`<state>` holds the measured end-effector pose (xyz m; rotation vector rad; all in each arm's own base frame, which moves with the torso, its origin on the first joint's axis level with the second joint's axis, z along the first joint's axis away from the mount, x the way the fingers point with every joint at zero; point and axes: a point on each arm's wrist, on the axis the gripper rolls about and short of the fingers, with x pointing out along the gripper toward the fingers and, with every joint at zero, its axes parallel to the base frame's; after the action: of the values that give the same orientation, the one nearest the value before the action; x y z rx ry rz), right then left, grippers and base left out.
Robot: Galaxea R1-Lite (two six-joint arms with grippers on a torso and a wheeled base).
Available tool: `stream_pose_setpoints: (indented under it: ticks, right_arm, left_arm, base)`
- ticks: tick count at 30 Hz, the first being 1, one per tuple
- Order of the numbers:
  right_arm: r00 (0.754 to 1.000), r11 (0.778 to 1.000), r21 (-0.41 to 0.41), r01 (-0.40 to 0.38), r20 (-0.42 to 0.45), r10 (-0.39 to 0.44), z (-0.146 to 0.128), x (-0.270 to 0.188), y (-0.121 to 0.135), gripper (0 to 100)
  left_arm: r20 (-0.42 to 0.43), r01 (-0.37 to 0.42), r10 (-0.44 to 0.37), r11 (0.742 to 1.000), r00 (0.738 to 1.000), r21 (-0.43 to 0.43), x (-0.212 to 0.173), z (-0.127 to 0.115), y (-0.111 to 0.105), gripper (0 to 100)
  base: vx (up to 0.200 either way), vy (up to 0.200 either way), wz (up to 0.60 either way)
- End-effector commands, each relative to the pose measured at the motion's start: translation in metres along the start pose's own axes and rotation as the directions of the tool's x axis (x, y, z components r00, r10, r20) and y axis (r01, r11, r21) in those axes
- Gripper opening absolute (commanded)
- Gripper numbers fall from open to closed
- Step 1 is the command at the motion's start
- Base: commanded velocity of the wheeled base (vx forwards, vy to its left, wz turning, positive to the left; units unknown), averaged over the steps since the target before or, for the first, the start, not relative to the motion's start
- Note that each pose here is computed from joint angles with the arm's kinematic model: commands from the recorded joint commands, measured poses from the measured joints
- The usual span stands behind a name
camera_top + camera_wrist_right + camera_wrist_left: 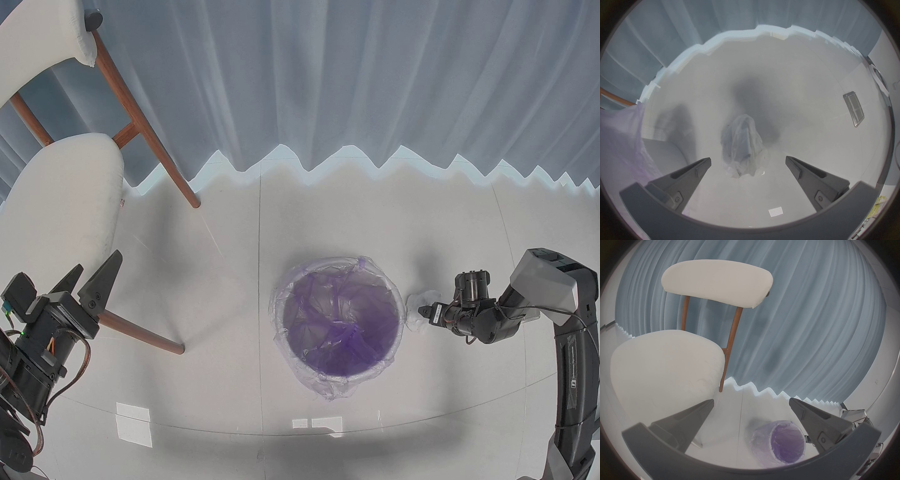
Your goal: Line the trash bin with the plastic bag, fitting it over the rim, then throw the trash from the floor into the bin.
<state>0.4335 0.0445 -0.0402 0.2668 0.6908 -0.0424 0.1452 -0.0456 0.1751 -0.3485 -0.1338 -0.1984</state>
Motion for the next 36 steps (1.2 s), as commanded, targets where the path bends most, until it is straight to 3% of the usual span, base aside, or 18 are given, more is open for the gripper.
stream_pose_setpoints:
  ticks: [1,2,3,11,17,20,23,27,31,32,34,35,36]
  right_arm:
    - [0.999,0.999,0.002,0.036,-0.04,-0.036,-0.002,0.027,-0.013,100]
    - [0.998,0.999,0.003,0.038,-0.042,-0.038,0.0,0.027,-0.013,100]
    - [0.998,0.999,0.01,0.038,-0.044,-0.038,0.003,0.029,-0.013,0]
    - [1.0,1.0,0.013,0.011,-0.003,-0.011,0.005,0.045,-0.01,0]
    - [0.999,0.999,0.036,-0.026,0.039,0.025,0.026,0.018,-0.001,0]
    - [0.997,0.996,0.076,-0.042,0.066,0.037,0.041,-0.015,0.004,0]
    - [0.993,0.986,0.145,-0.077,0.096,0.064,0.053,-0.086,0.008,0]
    - [0.982,0.978,0.156,-0.136,0.155,0.112,0.052,-0.167,0.007,0]
    - [0.954,0.972,0.071,-0.226,0.22,0.206,0.046,-0.238,0.017,0]
    - [0.937,0.967,0.028,-0.255,0.255,0.239,0.045,-0.261,0.019,0]
    - [0.926,0.963,-0.002,-0.27,0.274,0.26,0.045,-0.273,0.022,0]
    - [0.898,0.947,-0.082,-0.311,0.301,0.321,0.039,-0.301,0.03,0]
    - [0.889,0.94,-0.111,-0.323,0.306,0.341,0.037,-0.31,0.033,0]
  left_arm:
    - [-0.005,-0.006,0.006,1.0,1.0,0.002,-0.001,-0.001,0.001,100]
    - [-0.005,-0.006,0.006,1.0,1.0,0.004,-0.001,-0.001,0.001,100]
    - [-0.002,-0.007,0.007,1.0,1.0,0.005,-0.001,-0.001,0.001,100]
    - [0.008,-0.04,0.04,0.999,0.999,0.012,-0.005,0.0,0.007,100]
    - [0.063,-0.077,0.075,0.996,0.995,0.041,-0.014,0.008,0.013,100]
    - [0.088,-0.101,0.096,0.994,0.991,0.052,-0.017,0.012,0.016,100]
    - [0.112,-0.138,0.13,0.988,0.985,0.065,-0.025,0.014,0.021,100]
    - [0.137,-0.16,0.149,0.984,0.979,0.074,-0.035,0.016,0.023,100]
    - [0.134,-0.22,0.206,0.97,0.969,0.1,-0.047,0.012,0.03,100]
    - [0.129,-0.24,0.227,0.965,0.965,0.103,-0.05,0.012,0.032,100]
    - [0.124,-0.259,0.246,0.96,0.961,0.106,-0.054,0.012,0.034,100]
    - [0.128,-0.258,0.244,0.96,0.961,0.105,-0.056,0.012,0.033,100]
    - [0.135,-0.256,0.241,0.961,0.961,0.104,-0.057,0.013,0.033,100]
  base:
    - [0.0,0.0,0.0]
    - [0.0,0.0,0.0]
    - [0.0,0.0,0.0]
    - [0.0,0.0,0.0]
    - [0.0,0.0,0.0]
    - [0.0,0.0,0.0]
    - [0.0,0.0,0.0]
    - [0.0,0.0,0.0]
    - [0.0,0.0,0.0]
    - [0.0,0.0,0.0]
    - [0.0,0.0,0.0]
    - [0.0,0.0,0.0]
    - [0.0,0.0,0.0]
